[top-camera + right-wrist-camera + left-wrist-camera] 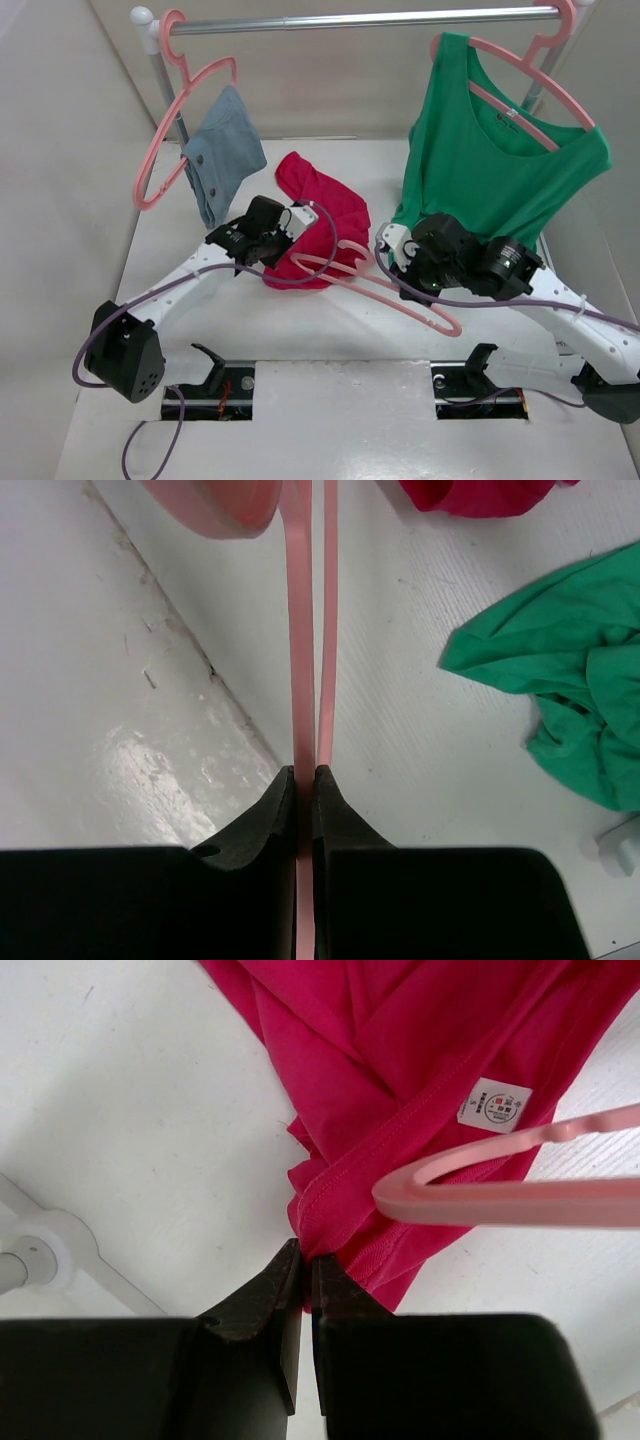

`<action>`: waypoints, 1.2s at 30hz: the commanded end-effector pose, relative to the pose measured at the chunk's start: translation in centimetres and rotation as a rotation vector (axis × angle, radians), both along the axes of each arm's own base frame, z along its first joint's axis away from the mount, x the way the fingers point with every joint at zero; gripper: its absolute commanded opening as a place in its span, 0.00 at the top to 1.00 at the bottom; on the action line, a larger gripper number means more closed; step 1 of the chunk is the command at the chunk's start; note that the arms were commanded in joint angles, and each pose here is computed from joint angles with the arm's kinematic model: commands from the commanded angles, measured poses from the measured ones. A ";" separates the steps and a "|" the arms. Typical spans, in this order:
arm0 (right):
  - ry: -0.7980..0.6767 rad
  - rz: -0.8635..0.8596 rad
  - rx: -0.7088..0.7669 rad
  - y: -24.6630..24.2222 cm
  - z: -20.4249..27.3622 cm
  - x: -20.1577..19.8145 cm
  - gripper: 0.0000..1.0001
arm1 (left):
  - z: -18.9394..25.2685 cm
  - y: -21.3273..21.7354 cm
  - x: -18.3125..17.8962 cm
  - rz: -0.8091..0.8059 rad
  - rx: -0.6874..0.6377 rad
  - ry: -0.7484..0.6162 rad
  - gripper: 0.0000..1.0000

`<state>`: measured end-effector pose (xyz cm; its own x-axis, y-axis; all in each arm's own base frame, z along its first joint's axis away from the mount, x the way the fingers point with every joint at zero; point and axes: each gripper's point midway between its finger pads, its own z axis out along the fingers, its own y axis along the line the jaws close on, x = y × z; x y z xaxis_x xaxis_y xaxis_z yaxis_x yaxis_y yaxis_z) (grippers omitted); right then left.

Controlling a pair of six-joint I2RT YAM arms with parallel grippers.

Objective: Place the t-shirt on the hanger
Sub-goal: Place tshirt on hanger

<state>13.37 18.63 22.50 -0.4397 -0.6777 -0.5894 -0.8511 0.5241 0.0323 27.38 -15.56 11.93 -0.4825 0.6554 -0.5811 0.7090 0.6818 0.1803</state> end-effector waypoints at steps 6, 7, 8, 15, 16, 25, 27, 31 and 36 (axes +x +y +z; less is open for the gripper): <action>-0.079 0.031 0.085 0.8 2.8 -0.2 1.00 | 1.5 -0.5 1.0 -0.014 -0.009 -0.037 1.00; -0.082 0.031 0.089 1.1 2.8 0.1 1.00 | 1.5 -0.5 1.0 -0.014 -0.009 -0.037 1.00; -0.082 0.040 0.089 1.2 2.8 -0.1 1.00 | 1.5 -0.5 1.0 -0.014 -0.009 -0.037 1.00; -0.108 0.039 0.016 1.9 1.4 1.6 1.00 | 3.5 -2.1 -0.1 -0.129 -0.081 -0.032 1.00; -0.122 0.040 0.005 1.9 1.5 1.9 1.00 | 3.4 -2.7 -0.8 -0.172 -0.107 -0.009 1.00; -0.207 0.172 0.050 3.9 2.8 1.9 1.00 | 9.6 -5.2 -2.3 -0.405 -0.228 -0.125 1.00; -0.236 0.171 0.070 3.7 3.8 1.8 1.00 | 11.2 -5.9 -2.5 -0.476 -0.246 -0.144 1.00; -0.290 0.178 0.121 3.6 5.6 1.5 1.00 | 16.1 -7.4 -3.6 -0.597 -0.325 -0.176 1.00; -0.390 0.122 0.209 4.2 7.6 2.9 1.00 | 18.4 -8.9 -5.2 -0.665 -0.417 -0.129 1.00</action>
